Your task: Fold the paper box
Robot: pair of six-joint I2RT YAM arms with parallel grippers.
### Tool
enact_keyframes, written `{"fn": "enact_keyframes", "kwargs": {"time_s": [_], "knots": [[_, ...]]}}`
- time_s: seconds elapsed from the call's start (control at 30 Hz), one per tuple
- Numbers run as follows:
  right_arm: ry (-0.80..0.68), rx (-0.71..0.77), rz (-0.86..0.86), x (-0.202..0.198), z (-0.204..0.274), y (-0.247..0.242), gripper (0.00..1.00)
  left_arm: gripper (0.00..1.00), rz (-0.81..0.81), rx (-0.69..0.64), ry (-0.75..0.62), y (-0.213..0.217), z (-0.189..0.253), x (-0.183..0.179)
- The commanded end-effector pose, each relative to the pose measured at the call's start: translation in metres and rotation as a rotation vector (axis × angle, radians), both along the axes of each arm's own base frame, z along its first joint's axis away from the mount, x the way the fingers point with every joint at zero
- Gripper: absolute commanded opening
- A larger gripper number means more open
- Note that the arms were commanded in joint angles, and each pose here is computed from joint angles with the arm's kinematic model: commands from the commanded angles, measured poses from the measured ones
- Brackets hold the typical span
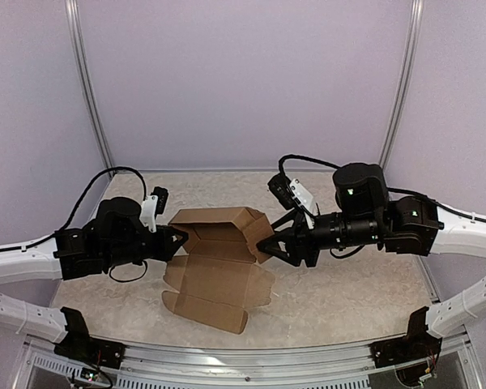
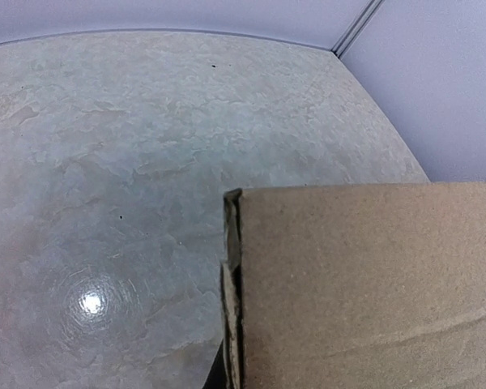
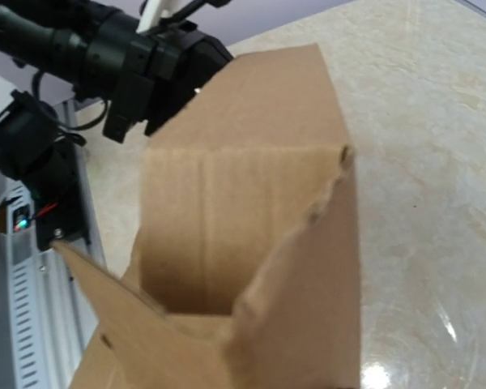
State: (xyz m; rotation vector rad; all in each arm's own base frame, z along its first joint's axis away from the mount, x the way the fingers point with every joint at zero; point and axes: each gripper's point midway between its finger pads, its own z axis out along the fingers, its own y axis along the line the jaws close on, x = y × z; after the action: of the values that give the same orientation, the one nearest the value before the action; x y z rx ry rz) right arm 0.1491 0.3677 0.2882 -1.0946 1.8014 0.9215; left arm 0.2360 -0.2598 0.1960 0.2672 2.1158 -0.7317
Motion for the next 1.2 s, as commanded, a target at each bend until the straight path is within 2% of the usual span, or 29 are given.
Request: {"fn": "enact_keyframes", "kwargs": {"time_s": [0.0,0.2,0.87,1.17], "knots": [[-0.044,0.004,-0.038,0.006,0.008,0.01,0.46,0.0,0.083,0.008,0.004,0.007,0.007,0.009],[-0.055,-0.017,-0.118,0.02,-0.002,0.012,0.46,0.0,0.143,0.044,0.018,0.016,0.002,0.015],[-0.098,-0.007,-0.306,0.048,-0.032,0.032,0.42,0.0,0.181,0.072,0.031,0.02,-0.006,0.017],[-0.189,-0.022,-0.437,0.063,-0.038,0.041,0.42,0.0,0.209,0.097,0.032,0.019,-0.004,0.017]]}}
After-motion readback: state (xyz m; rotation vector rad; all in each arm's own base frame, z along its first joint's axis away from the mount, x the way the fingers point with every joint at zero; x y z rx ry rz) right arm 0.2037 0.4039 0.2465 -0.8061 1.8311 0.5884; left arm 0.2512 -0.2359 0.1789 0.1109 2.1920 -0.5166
